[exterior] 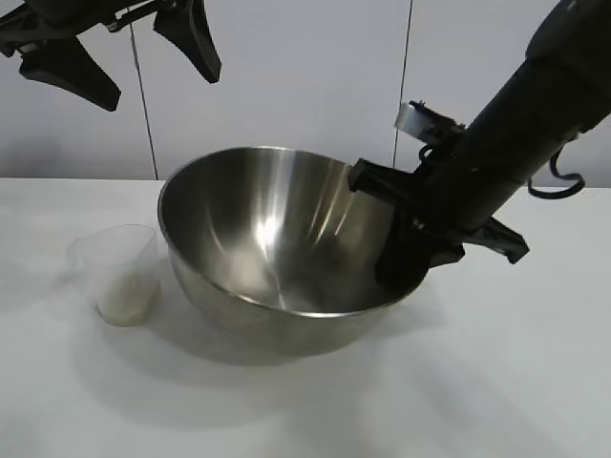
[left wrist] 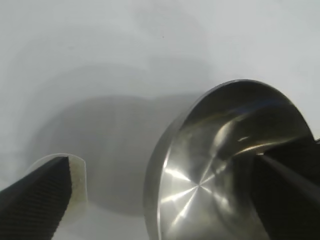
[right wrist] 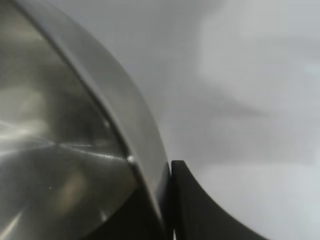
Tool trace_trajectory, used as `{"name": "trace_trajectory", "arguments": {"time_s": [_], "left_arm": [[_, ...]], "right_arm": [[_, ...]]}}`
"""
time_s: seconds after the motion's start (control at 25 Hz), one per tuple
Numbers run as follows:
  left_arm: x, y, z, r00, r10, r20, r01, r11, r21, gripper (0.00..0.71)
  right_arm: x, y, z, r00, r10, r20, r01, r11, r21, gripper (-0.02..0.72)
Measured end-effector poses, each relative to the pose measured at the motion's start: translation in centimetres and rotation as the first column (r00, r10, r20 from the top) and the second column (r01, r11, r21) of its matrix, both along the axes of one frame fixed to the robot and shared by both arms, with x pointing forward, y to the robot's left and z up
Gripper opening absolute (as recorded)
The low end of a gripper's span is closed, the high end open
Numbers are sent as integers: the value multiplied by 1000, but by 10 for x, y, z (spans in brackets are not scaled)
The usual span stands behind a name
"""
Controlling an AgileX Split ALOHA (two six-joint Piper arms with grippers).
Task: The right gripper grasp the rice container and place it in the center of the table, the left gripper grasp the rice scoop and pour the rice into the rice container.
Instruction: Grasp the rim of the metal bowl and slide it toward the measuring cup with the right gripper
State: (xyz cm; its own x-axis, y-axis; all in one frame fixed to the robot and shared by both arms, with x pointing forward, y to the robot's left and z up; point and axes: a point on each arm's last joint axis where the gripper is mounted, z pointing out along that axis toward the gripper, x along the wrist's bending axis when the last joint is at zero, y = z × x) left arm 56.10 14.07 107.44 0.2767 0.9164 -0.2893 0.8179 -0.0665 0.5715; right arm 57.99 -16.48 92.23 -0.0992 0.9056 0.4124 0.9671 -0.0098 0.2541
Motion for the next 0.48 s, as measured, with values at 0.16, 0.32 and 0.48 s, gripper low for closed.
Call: {"name": "trace_trajectory", "arguments": {"time_s": [0.16,0.32,0.48], "left_arm": [[0,0,0,1000,0,0,0,1000,0,694],[0,0,0,1000,0,0,0,1000,0,694],[0,0,0,1000,0,0,0,1000,0,694]], "right_arm": [[1,2,-13,999,-20,-27,19,1000,-8,10],[2,2,-13,999,-31,-28,31,1000,-2,29],[2,3,-12,999,-39,-29,39,999,6,184]]}}
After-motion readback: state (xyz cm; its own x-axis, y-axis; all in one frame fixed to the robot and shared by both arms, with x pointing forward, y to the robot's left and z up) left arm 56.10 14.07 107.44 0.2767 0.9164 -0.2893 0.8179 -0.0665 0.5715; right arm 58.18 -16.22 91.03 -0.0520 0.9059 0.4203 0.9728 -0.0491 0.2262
